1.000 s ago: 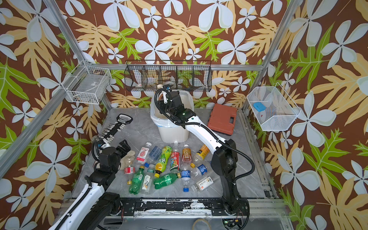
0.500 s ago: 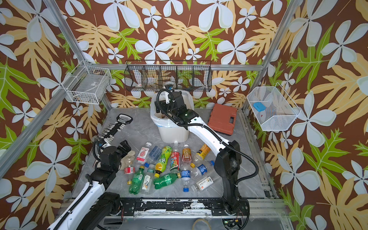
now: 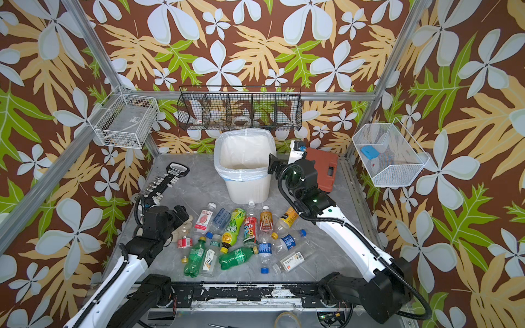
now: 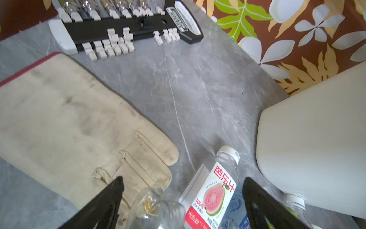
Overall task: Throw the plastic bottles in the bin
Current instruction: Throw the plastic bottle into the trash bin, then pick up the plastic bottle from the middle-left of the table.
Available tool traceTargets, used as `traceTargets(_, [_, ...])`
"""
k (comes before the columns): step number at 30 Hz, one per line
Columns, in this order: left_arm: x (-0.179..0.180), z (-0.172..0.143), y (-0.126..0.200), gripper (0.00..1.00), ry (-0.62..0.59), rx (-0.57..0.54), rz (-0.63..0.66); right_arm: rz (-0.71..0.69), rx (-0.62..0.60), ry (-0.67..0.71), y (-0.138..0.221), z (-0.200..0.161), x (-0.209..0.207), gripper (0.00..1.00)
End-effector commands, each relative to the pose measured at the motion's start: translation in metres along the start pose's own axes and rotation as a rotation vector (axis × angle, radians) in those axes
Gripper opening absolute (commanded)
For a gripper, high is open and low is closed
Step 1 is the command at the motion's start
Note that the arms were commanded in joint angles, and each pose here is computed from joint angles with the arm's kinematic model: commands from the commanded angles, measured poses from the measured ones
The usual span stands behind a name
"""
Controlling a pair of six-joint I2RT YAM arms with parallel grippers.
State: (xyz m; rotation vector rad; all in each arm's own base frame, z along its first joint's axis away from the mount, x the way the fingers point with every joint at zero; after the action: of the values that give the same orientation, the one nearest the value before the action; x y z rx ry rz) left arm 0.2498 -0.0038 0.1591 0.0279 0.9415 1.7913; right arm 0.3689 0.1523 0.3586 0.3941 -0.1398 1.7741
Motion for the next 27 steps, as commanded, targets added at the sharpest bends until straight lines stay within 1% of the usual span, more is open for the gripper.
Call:
traceTargets(1, [0.013, -0.023, 0.000, 0.92, 0.021, 0.114, 0.056, -0.032, -0.026, -0.039, 0.008, 0.003, -0.015, 0.99])
traceTargets(5, [0.022, -0.041, -0.002, 0.89, 0.023, 0.178, 0.079, -0.044, -0.019, -0.014, 0.015, 0.001, -0.021, 1.00])
traceTargets(15, [0.030, -0.066, -0.011, 0.88, 0.003, 0.240, 0.116, -0.059, -0.027, -0.015, 0.014, -0.002, -0.025, 0.99])
traceTargets(22, [0.037, -0.080, -0.020, 0.87, 0.008, 0.257, 0.123, -0.065, -0.025, -0.021, 0.014, -0.005, -0.027, 1.00])
traceTargets(25, [0.034, -0.082, -0.025, 0.84, 0.017, 0.254, 0.098, -0.061, -0.019, -0.020, 0.013, -0.007, -0.026, 1.00])
traceTargets(27, [0.033, -0.082, -0.027, 0.81, 0.017, 0.252, 0.095, -0.064, -0.023, -0.022, 0.013, -0.007, -0.027, 1.00])
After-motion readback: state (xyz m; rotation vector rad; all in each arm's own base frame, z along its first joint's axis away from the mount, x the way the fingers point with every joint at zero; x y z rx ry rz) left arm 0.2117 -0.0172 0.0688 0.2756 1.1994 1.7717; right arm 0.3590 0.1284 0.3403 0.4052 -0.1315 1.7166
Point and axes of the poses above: each gripper's point midway between its finger pads, its own y axis back along the fingers, its own x axis along the line the jaws close on, z = x × y, the point moved 3 cm from there along y, back along the fingers, and after that the axes turned 3 degrees about -y, right-handed, at the moved point
